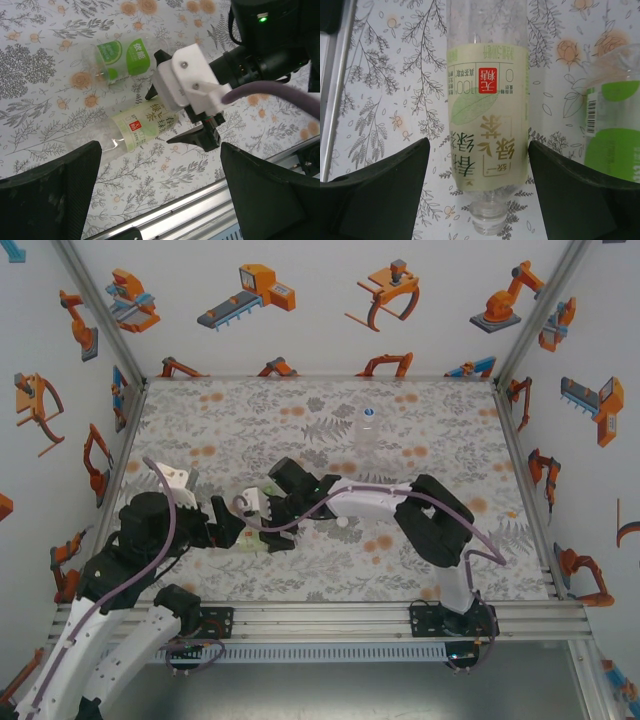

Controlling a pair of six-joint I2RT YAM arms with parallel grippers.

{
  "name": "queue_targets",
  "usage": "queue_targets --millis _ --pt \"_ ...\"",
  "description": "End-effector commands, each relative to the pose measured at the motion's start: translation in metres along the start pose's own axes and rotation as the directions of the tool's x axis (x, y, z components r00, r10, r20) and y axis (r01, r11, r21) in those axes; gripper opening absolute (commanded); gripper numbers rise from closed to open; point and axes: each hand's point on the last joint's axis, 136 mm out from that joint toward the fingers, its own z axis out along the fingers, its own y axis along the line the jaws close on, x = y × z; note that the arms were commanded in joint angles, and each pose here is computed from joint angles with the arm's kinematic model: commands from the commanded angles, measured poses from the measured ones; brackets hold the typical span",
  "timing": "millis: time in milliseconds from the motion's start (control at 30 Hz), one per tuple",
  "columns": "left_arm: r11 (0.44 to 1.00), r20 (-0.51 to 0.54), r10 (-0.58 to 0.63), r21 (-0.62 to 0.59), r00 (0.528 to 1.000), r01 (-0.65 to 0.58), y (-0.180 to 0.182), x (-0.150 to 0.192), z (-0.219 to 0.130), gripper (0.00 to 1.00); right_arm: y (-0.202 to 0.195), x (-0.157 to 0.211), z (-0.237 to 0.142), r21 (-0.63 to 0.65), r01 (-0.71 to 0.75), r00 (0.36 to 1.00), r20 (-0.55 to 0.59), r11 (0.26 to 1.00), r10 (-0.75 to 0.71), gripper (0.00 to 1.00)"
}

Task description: Screw on the bottle caps

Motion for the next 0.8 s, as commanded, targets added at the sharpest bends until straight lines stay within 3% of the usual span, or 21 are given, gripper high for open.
queue_targets --millis 0,400,633,767 --pt "0.999 0.004 -0.035 0.004 0.999 0.035 0.000 0.001 -0.005 0.95 0.001 0.004 0.009 -0.002 0.036 0.999 -0.029 0.999 -0.036 0.70" --pt "0.999 -0.001 -0.022 0.024 1.000 0.022 -0.005 -0.002 -0.005 0.95 0.001 0.025 0.018 0.104 0.051 0.995 -0.094 0.993 -0.041 0.55" --pt "1.000 0.007 0.008 0.027 1.000 -0.008 -0.006 -0.004 -0.005 0.95 0.002 0.026 -0.024 0.258 0.105 0.991 -0.103 0.960 -0.080 0.44" --pt "0.995 -0.006 0.051 0.087 0.999 -0.051 -0.017 -0.005 0.000 0.95 0.012 0.030 -0.065 0.358 0.223 0.971 -0.161 0.907 -0.175 0.38"
